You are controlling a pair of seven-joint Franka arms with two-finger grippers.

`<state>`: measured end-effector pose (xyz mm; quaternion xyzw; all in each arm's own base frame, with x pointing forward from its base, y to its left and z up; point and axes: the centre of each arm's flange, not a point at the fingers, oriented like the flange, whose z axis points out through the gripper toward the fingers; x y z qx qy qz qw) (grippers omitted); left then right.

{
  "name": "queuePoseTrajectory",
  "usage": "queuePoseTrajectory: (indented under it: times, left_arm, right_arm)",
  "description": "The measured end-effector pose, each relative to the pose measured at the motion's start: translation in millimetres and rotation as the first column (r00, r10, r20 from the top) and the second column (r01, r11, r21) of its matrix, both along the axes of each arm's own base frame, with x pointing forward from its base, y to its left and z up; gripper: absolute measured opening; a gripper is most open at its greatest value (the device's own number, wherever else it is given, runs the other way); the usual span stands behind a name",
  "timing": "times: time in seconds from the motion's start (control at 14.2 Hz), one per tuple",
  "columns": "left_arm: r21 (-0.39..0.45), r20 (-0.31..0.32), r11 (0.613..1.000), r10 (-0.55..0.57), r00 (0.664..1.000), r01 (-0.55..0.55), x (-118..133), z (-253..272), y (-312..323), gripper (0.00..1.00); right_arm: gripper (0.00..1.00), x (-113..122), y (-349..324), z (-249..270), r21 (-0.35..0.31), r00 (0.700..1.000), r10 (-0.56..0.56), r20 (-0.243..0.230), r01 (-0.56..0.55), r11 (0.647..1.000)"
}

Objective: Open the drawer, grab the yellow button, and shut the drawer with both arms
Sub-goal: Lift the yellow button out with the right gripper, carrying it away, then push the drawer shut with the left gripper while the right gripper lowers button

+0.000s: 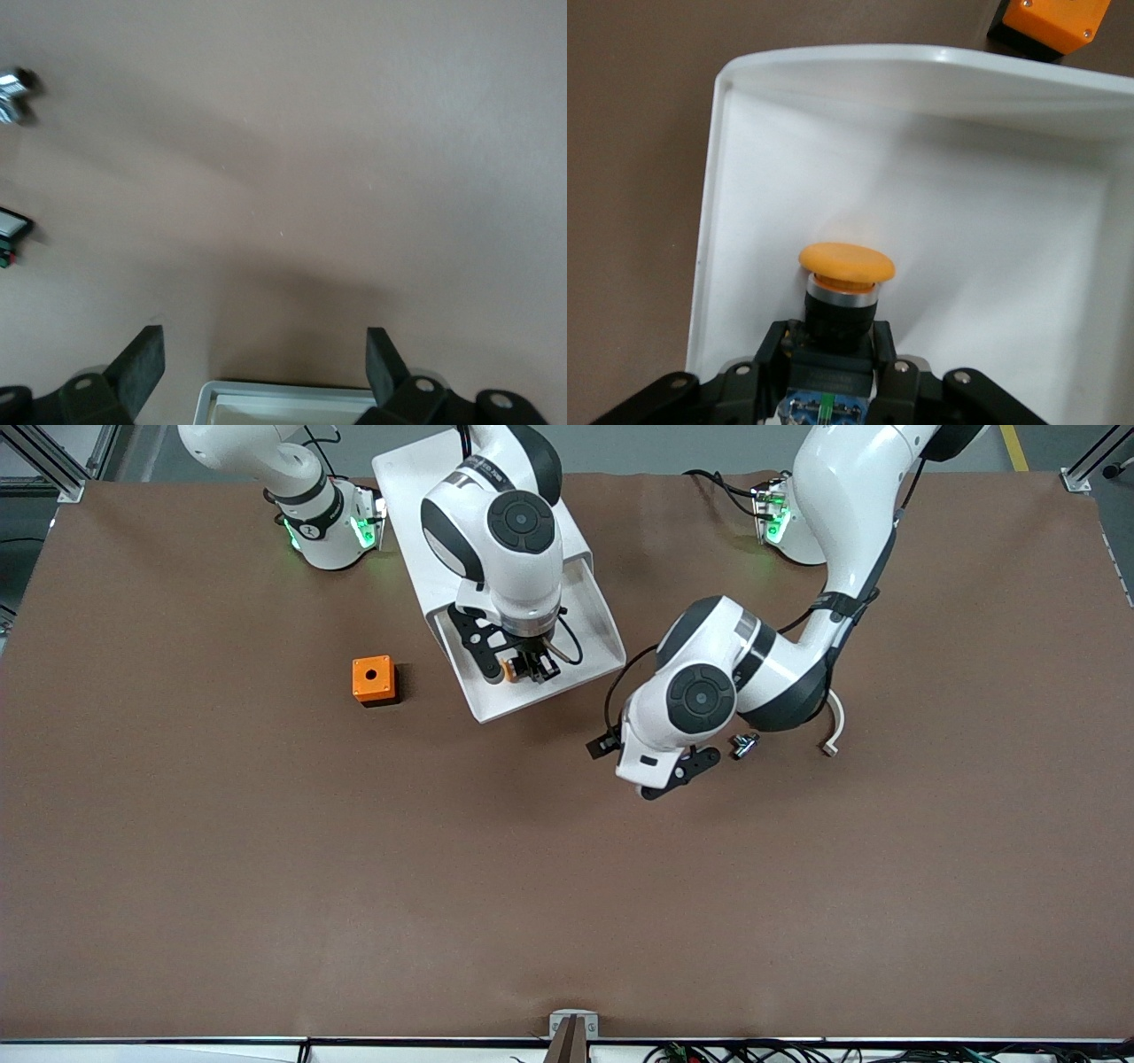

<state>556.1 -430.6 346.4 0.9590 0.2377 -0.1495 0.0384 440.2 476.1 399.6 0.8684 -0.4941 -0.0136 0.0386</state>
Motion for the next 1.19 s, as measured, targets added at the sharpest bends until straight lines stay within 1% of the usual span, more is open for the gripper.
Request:
queuePoseTrajectory:
  times: [0.21, 0.28, 0.42, 0.56, 0.7, 0.84, 0.91, 0.98, 1.12, 1.19]
  left_arm:
    - [-0.007, -0.011, 1.000, -0.030, 0.999, 0.030, -24, 5, -14, 1.00]
    - [-0.007, -0.016, 0.999, -0.034, 0.999, 0.034, -32, 8, -19, 1.00]
    - [-0.002, -0.030, 1.000, -0.031, 0.999, 0.031, -49, 11, -29, 1.00]
    - [0.004, -0.046, 1.000, -0.026, 0.999, 0.026, -62, 9, -38, 1.00]
    - [0.007, -0.053, 1.000, -0.021, 0.998, 0.021, -72, 6, -47, 1.00]
    - [0.007, -0.046, 1.000, -0.002, 0.999, 0.002, -85, 1, -60, 1.00]
    - [0.008, -0.043, 1.000, 0.005, 0.999, -0.004, -93, -1, -68, 1.00]
    - [0.012, -0.043, 1.000, 0.010, 0.999, -0.010, -104, -3, -78, 1.00]
    - [0.027, -0.049, 1.000, 0.014, 0.999, -0.013, -128, -5, -98, 1.00]
    - [0.035, -0.052, 0.999, 0.013, 0.999, -0.011, -141, -6, -107, 1.00]
  right_arm:
    - [0.41, 2, 0, 4, 0.002, 1.000, 0.014, 0.002, -0.014, 1.000]
    - [0.41, 7, -6, 9, -0.007, 0.999, 0.036, -0.008, -0.036, 0.999]
    - [0.41, 27, -28, 31, -0.015, 0.993, 0.104, -0.050, -0.105, 0.994]
    - [0.41, 59, -72, 68, 0.015, 0.972, 0.217, -0.091, -0.217, 0.976]
    - [0.41, 92, -138, 103, 0.057, 0.936, 0.337, -0.106, -0.333, 0.941]
    - [0.41, 123, -218, 123, 0.103, 0.885, 0.455, -0.101, -0.446, 0.889]
    - [0.41, 138, -257, 125, 0.120, 0.855, 0.510, -0.094, -0.498, 0.859]
    - [0.41, 150, -294, 121, 0.124, 0.824, 0.559, -0.092, -0.548, 0.828]
    - [0.41, 170, -356, 103, 0.095, 0.760, 0.643, -0.093, -0.636, 0.766]
    - [0.41, 177, -380, 91, 0.089, 0.735, 0.671, -0.090, -0.666, 0.741]
